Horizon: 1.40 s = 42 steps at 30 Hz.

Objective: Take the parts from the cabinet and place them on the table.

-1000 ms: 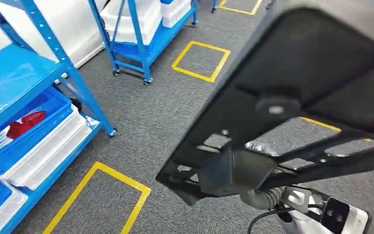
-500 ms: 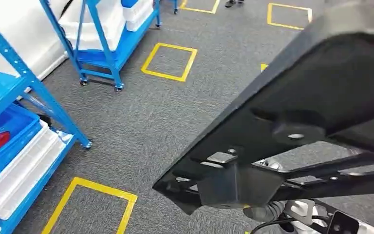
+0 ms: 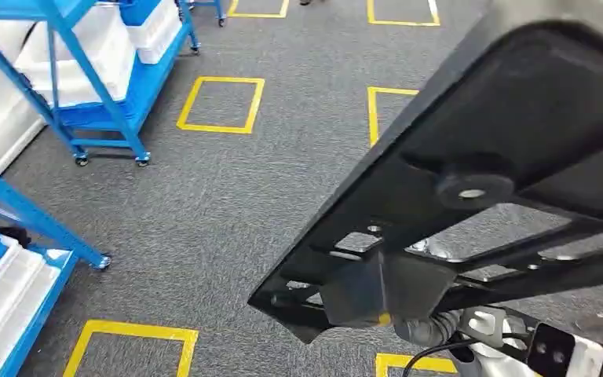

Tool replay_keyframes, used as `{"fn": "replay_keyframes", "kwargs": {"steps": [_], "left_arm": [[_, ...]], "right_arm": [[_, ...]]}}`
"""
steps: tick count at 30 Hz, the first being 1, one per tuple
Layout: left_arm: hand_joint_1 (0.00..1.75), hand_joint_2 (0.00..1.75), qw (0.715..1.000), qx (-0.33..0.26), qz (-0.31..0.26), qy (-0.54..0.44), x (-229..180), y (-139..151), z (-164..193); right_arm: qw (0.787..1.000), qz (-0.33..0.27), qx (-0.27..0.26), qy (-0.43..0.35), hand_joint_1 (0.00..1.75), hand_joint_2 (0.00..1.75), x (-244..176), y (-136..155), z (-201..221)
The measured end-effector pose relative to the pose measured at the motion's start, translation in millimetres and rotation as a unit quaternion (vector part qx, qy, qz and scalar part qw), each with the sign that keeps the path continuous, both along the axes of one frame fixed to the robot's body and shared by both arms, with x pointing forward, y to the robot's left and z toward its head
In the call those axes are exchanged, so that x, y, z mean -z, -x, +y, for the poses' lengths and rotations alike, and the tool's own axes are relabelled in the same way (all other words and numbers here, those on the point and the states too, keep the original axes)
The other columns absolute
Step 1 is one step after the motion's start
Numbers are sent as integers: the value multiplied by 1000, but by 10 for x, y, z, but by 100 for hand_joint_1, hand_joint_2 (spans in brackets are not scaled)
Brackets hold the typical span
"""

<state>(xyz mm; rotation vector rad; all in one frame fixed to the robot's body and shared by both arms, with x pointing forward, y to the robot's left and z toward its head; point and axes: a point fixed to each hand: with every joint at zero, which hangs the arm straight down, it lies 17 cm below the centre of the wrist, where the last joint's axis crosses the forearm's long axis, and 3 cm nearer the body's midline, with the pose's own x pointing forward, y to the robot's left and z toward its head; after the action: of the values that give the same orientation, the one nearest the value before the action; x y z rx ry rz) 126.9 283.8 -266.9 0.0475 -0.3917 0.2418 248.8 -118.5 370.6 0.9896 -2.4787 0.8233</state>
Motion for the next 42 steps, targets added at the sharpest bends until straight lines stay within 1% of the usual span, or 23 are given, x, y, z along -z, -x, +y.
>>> {"fn": "replay_keyframes", "kwargs": {"steps": [2,7,10,12,14,18,22,28,33,39,42], "left_arm": [[0,175,1000,-1,1,0,4,21,-1],[0,175,1000,-1,0,-4,0,-2,44],[0,175,1000,-2,-1,-9,-3,-19,88],[0,175,1000,-1,-7,-11,-17,-80,101],[0,175,1000,-2,-11,-15,-23,-95,136],[0,175,999,-21,-20,-19,-39,-134,239],[0,175,999,-30,-24,-17,-50,-174,247],[0,175,999,-25,-36,-18,-94,-350,261],[0,175,999,-24,-30,-20,-85,-329,304],[0,175,999,-24,-26,-26,-80,-305,393],[0,175,999,-22,-30,-25,-93,-355,388]], "right_arm": [[1000,12,4,5,175,175,71,-85,4],[1000,18,14,10,175,175,102,-222,7],[999,30,26,19,175,175,188,-374,13],[998,36,32,27,175,175,240,-469,16],[998,34,39,36,175,175,237,-621,45],[996,52,53,48,175,175,336,-887,102],[996,42,65,53,175,175,256,-1053,135],[994,44,80,57,175,175,277,-1149,117],[993,53,83,60,175,175,333,-1188,88],[994,55,74,61,175,175,319,-1189,92],[994,56,72,61,175,175,319,-1192,76]]}}
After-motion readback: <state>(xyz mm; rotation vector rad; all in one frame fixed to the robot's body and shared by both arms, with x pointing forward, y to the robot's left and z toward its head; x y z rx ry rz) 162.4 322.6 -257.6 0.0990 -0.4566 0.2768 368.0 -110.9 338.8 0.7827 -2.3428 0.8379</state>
